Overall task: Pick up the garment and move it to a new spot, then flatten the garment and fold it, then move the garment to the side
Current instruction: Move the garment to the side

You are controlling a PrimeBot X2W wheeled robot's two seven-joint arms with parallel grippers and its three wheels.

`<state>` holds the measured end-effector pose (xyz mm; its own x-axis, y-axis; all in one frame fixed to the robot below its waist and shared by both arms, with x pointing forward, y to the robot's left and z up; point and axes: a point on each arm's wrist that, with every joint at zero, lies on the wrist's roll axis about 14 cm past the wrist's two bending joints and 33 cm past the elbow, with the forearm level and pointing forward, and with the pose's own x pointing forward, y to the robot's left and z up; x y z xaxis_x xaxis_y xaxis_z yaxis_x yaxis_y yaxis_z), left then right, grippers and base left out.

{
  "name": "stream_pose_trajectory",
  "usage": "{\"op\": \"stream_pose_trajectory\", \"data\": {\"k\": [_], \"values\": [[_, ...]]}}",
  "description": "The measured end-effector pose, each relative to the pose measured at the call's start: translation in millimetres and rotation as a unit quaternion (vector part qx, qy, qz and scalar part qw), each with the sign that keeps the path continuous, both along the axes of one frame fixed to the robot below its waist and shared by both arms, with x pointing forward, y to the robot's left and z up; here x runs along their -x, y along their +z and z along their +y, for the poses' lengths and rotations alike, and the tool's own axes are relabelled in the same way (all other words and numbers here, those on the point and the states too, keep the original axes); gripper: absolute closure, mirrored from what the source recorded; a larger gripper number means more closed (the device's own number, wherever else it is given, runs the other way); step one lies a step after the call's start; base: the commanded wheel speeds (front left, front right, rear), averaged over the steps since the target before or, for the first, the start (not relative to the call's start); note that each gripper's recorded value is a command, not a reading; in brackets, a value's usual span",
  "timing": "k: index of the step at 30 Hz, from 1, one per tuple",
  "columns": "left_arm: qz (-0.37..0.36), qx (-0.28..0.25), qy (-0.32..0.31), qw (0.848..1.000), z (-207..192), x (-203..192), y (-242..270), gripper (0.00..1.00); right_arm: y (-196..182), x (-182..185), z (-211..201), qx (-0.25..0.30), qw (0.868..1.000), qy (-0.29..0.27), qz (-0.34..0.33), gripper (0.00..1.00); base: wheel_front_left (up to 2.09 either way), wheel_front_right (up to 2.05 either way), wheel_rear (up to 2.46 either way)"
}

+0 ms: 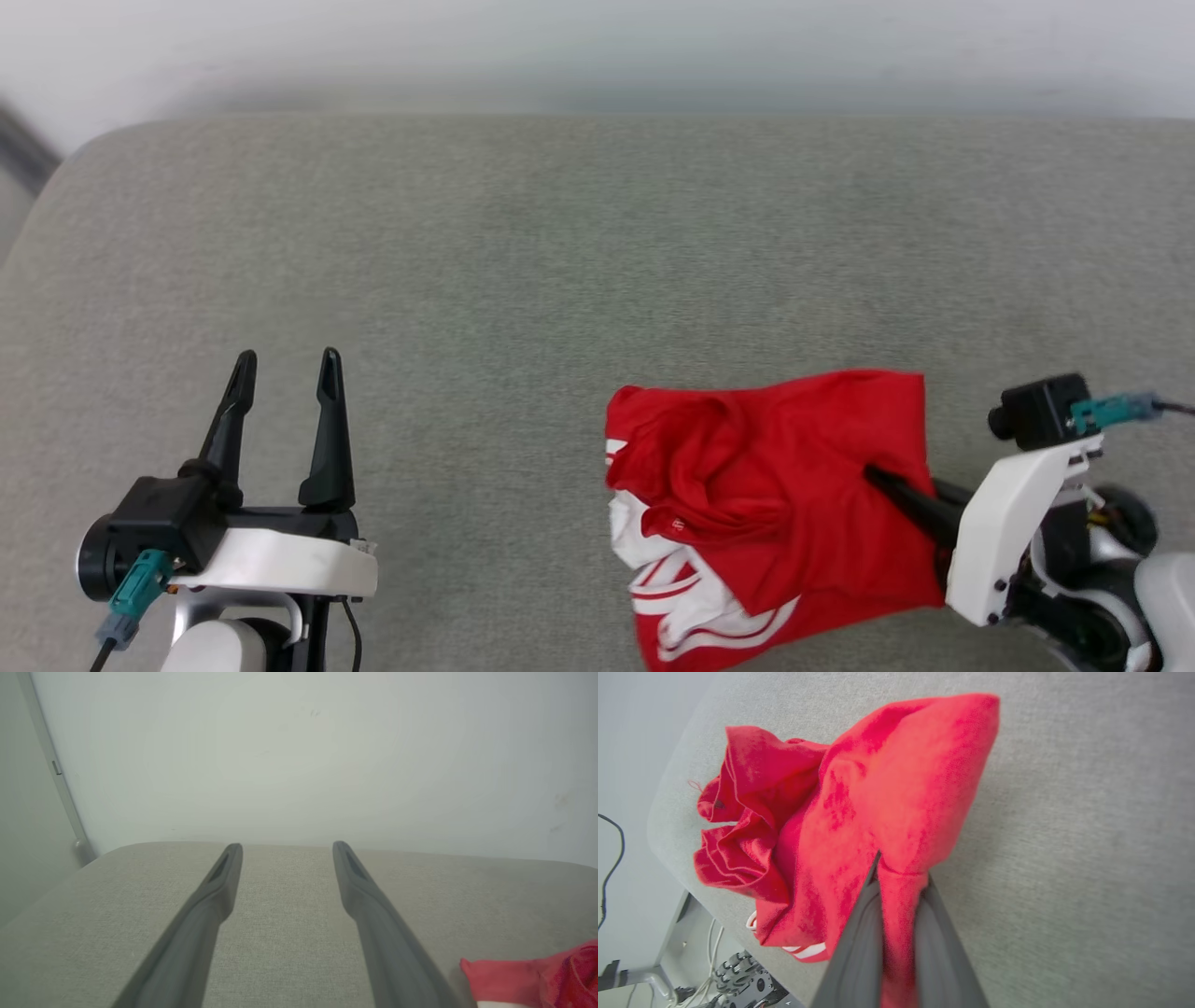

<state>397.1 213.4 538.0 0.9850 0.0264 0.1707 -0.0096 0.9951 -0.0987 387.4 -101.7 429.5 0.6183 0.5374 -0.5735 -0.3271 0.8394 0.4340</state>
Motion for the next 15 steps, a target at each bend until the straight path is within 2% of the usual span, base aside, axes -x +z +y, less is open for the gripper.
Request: {"op": "stream_pose_trajectory", "data": {"k": [7, 10, 15], "values": [[-0.018, 0.01, -0.044, 0.999, -31.1, -13.3, 8.1, 0.0, 39.5, -5.0, -50.4, 0.126, 0.99, 0.007, -0.064, 1.0, 0.0, 0.0, 0.0], [-0.025, 0.012, -0.078, 0.997, -54.1, -24.1, 10.4, 0.0, 48.8, -2.7, -78.2, 0.155, 0.985, -0.023, -0.07, 1.0, 0.0, 0.0, 0.0], [-0.04, 0.02, -0.148, 0.988, -100.5, -44.1, 14.5, 0.0, 47.0, 9.6, -130.3, 0.17, 0.979, -0.102, -0.051, 1.0, 0.0, 0.0, 0.0]]}}
